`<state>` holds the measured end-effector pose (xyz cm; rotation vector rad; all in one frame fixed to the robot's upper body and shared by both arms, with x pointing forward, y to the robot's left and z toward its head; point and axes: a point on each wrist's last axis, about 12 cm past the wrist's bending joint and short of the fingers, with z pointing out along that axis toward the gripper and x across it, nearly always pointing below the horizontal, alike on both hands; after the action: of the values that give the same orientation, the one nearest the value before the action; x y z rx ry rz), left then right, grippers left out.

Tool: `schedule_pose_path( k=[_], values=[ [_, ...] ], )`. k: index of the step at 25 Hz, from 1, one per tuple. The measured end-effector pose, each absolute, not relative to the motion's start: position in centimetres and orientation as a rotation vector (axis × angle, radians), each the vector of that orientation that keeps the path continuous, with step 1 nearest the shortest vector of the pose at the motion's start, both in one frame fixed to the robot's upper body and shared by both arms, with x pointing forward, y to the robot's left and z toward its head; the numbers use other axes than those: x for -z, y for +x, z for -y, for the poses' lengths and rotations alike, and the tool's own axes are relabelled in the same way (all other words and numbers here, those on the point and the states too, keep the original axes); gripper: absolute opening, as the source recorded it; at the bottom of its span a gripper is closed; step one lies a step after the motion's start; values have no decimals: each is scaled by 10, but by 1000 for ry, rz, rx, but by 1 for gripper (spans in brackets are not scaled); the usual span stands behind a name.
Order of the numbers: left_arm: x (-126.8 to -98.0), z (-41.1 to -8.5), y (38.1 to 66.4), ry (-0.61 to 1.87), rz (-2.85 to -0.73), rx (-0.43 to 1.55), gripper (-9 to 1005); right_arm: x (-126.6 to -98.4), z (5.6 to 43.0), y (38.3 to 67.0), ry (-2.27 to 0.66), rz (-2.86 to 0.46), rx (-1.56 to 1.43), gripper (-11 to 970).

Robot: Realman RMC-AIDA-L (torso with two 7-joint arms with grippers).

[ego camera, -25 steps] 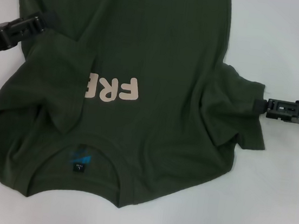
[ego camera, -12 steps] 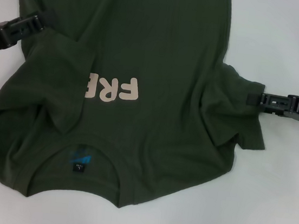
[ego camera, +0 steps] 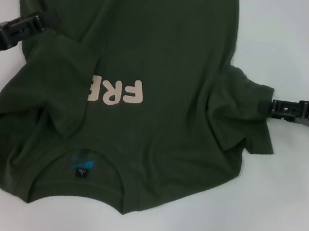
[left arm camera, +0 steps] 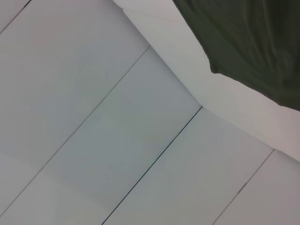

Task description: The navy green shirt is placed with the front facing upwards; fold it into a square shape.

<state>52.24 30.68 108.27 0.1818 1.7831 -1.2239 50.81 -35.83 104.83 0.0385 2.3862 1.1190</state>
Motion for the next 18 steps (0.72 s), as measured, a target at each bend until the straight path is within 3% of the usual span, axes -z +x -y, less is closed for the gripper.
schedule_pose_path(
  k=[5,16,18],
  values=[
    [-1082,-308,522,176,-1786,1219,883,-1048,355,511,38,-2402,-1121,605],
    [-1083,-313,522,164,-1784,1204,881,-1048,356,512,71,-2408,-1118,381],
    [-1083,-313,522,164,-1785,1203,880,-1047,356,512,75,-2408,-1111,287]
  ],
)
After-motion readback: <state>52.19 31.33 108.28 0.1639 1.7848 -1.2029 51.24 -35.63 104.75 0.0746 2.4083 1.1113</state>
